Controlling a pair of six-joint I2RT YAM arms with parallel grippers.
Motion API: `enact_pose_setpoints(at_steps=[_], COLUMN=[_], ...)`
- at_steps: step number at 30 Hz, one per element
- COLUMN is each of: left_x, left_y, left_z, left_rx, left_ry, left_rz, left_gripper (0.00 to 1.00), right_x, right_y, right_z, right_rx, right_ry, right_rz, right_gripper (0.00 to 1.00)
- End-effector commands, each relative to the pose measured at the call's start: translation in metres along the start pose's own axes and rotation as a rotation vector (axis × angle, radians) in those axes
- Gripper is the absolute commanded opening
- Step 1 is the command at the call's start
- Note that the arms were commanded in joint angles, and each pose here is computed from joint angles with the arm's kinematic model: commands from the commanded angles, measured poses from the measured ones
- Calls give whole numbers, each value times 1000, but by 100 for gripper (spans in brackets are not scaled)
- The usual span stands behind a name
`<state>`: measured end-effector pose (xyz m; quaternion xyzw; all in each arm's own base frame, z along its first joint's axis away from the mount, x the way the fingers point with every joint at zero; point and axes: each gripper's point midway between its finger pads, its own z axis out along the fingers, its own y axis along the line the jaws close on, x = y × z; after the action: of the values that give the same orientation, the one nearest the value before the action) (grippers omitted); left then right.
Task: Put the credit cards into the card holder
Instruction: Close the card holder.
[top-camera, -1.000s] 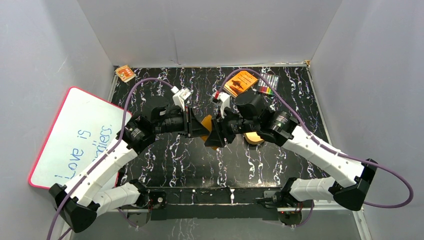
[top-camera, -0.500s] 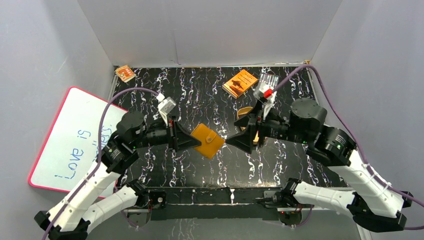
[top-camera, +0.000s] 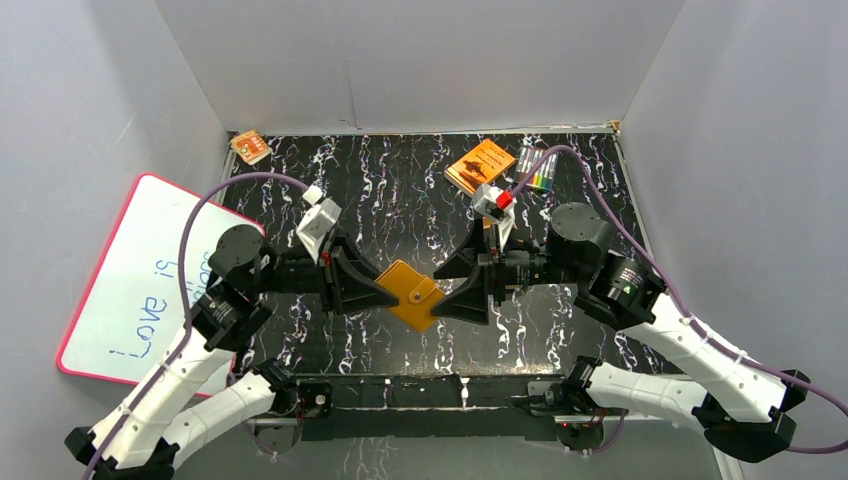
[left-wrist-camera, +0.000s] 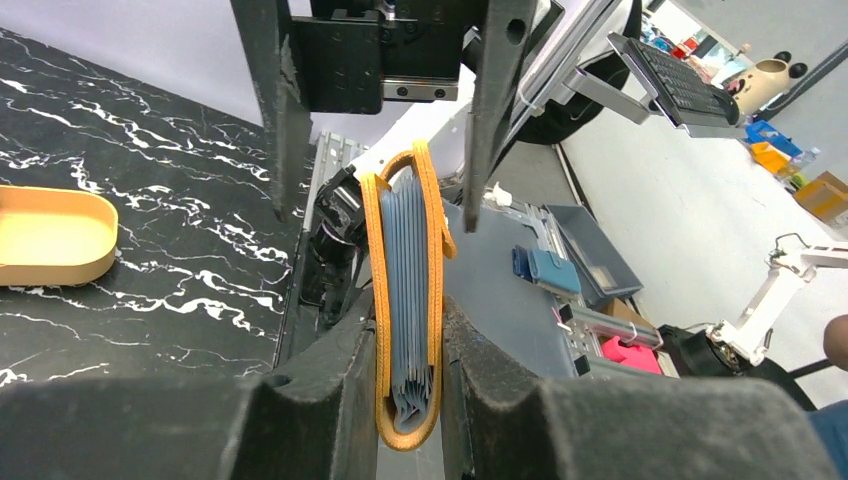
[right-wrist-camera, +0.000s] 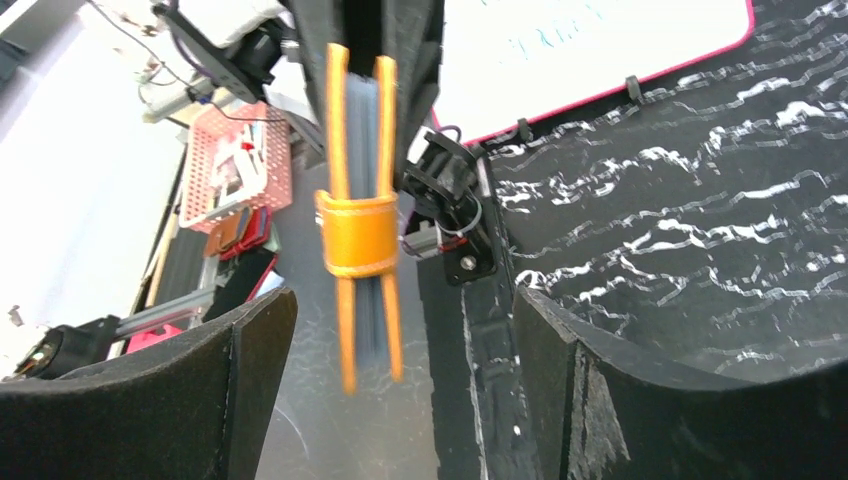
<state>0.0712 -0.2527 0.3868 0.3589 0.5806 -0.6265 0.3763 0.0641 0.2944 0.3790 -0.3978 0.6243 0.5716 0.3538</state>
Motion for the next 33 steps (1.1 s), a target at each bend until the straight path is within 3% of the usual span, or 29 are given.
enact_pose_setpoints(at_steps=[1, 14, 20, 33], left_x=[-19, -22, -22, -22], left_y=[-23, -22, -21, -22], left_z=[1, 3, 3, 2], left_rx=[91, 90, 89, 87], left_ry=[-11, -15, -15, -21], left_rz=[68, 70, 75, 79], left_gripper=[0, 0, 0, 0], right_x=[-27, -12, -9, -5], right_y=[34, 27, 25, 21], right_z=[-4, -1, 4, 8], right_rx=[-147, -123, -140, -134], right_ry=[-86, -37, -38, -14], right_rz=[-39, 32, 63, 73], right_gripper=[85, 66, 52, 43])
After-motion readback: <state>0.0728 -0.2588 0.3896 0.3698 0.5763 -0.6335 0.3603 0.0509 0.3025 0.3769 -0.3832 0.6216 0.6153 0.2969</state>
